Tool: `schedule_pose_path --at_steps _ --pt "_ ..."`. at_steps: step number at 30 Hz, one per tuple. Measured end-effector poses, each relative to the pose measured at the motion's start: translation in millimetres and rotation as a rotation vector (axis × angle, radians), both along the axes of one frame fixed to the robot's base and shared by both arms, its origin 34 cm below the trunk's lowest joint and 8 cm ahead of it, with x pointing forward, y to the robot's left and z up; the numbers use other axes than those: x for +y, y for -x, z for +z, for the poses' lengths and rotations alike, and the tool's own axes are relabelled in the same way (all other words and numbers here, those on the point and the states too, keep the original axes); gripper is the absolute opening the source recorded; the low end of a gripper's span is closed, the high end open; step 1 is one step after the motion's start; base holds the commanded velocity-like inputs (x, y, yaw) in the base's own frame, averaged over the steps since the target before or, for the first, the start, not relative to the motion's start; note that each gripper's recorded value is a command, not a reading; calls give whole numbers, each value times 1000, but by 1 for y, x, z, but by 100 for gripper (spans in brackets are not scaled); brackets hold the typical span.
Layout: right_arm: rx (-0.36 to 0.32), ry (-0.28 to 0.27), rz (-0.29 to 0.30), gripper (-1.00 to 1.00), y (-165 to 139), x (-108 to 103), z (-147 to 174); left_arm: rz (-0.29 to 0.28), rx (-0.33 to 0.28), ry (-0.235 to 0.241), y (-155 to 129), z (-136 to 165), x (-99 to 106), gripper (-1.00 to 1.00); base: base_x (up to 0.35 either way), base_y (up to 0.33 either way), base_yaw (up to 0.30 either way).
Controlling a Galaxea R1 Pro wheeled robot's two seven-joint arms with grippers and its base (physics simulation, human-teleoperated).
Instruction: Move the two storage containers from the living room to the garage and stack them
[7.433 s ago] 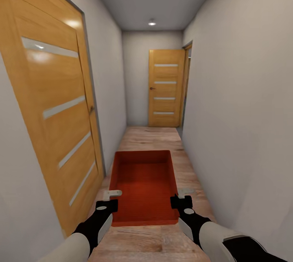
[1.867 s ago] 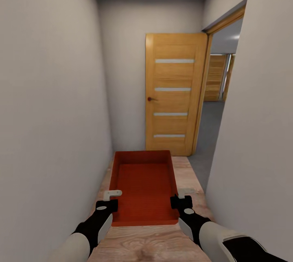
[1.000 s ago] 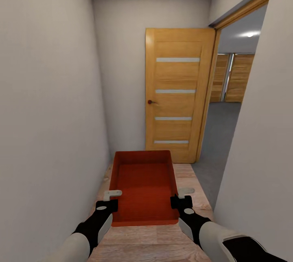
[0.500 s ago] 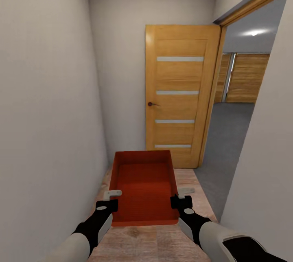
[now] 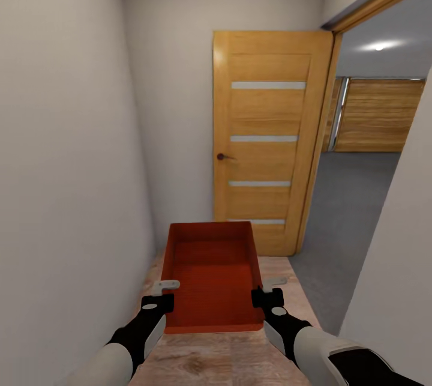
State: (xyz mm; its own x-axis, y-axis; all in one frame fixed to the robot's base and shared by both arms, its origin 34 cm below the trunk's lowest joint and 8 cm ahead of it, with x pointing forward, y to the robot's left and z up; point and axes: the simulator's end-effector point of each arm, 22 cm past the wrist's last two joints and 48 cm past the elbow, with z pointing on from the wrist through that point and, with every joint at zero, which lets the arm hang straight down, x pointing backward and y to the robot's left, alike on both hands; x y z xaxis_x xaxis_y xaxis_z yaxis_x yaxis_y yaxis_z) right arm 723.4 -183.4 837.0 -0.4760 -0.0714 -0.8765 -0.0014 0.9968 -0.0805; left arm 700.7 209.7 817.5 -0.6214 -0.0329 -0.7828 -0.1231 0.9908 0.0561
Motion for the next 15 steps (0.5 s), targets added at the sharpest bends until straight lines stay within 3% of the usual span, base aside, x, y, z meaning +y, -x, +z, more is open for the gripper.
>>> schedule_pose_path --at_steps 15 --pt "-1 3 -1 -100 0 0 0 1 -1 -1 0 0 0 -100 317 144 -271"
